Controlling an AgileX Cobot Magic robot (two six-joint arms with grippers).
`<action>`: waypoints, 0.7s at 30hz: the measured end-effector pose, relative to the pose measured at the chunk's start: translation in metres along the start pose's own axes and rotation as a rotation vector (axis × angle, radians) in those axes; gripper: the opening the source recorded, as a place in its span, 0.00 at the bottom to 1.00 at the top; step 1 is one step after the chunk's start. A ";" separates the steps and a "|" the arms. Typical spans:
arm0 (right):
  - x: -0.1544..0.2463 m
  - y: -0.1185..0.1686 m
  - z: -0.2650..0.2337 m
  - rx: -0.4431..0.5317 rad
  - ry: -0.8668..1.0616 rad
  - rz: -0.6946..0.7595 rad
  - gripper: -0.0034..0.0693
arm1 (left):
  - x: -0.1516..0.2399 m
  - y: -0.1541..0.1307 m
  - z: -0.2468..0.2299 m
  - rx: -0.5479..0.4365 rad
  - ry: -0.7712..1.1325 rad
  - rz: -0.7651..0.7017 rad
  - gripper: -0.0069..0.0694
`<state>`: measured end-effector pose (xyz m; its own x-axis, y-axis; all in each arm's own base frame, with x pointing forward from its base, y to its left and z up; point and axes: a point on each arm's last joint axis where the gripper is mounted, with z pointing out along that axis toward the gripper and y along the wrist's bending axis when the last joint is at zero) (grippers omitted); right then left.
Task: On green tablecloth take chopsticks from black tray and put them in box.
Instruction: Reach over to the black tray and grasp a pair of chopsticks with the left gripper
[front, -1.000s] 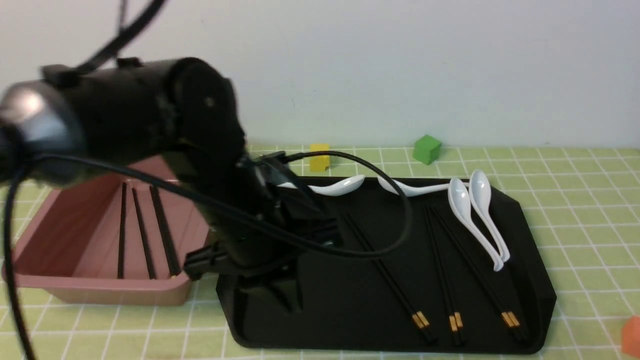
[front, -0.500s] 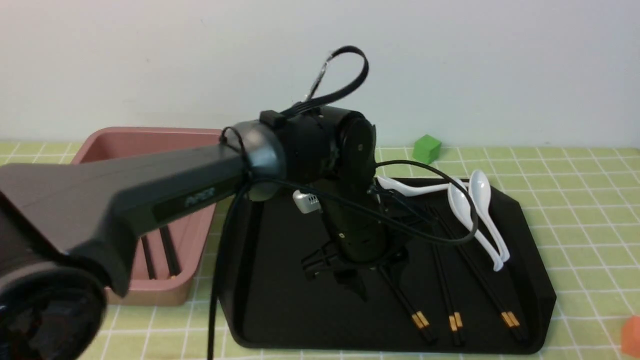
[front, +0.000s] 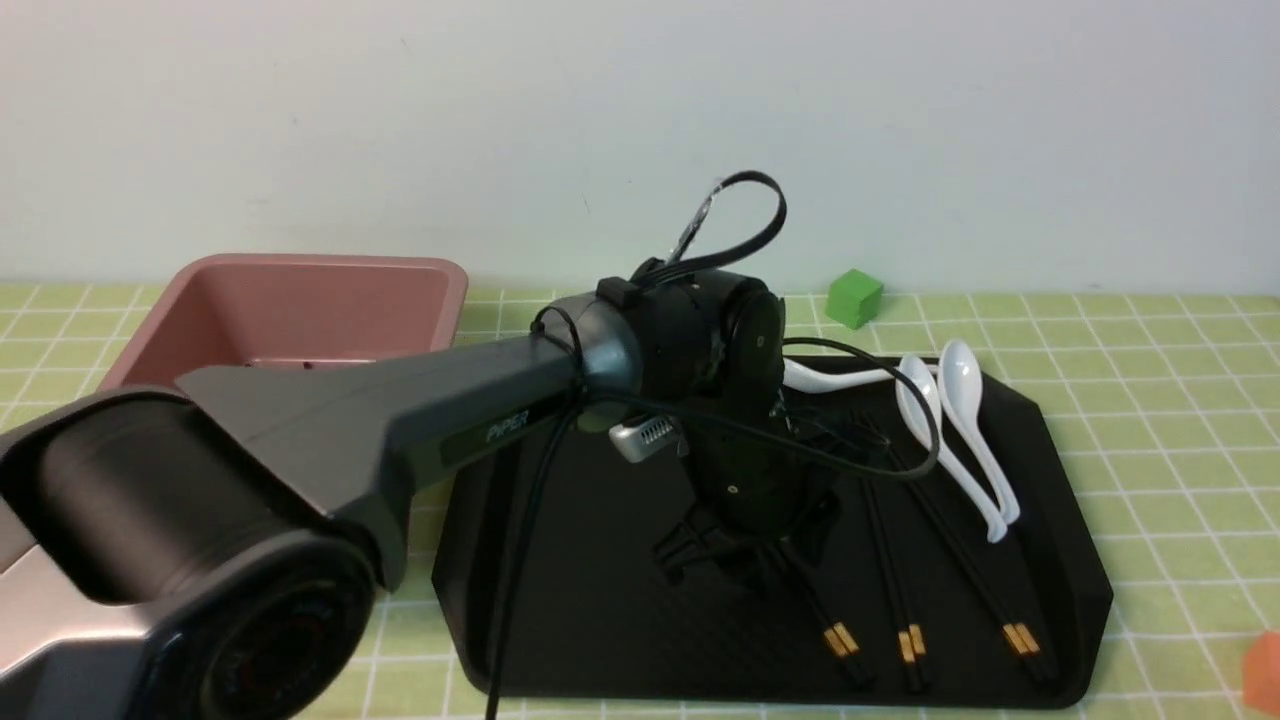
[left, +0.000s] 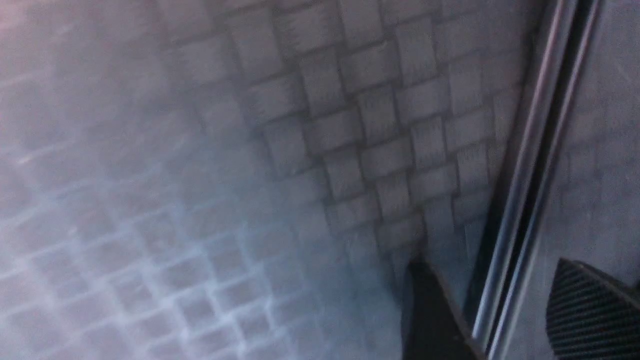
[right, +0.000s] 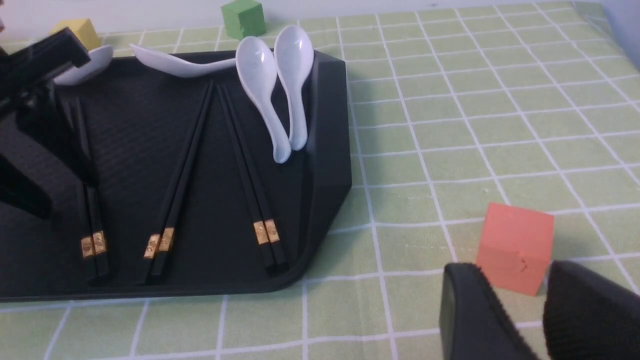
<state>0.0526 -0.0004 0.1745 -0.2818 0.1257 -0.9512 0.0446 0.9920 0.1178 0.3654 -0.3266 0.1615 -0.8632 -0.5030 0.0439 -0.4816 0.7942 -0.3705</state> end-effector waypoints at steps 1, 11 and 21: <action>0.000 0.000 0.000 0.000 0.000 0.000 0.38 | 0.000 0.000 0.001 -0.001 0.001 -0.004 0.53; 0.000 0.000 0.000 0.000 0.000 0.000 0.38 | -0.001 0.001 0.005 -0.029 0.004 -0.021 0.46; 0.000 0.000 0.000 0.000 0.000 0.000 0.38 | 0.000 0.007 0.003 -0.131 0.027 0.005 0.39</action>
<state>0.0526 -0.0004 0.1745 -0.2818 0.1257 -0.9512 0.0446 0.9920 0.1178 0.3619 -0.3219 0.1565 -0.8685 -0.4910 0.0685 -0.4916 0.8352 -0.2467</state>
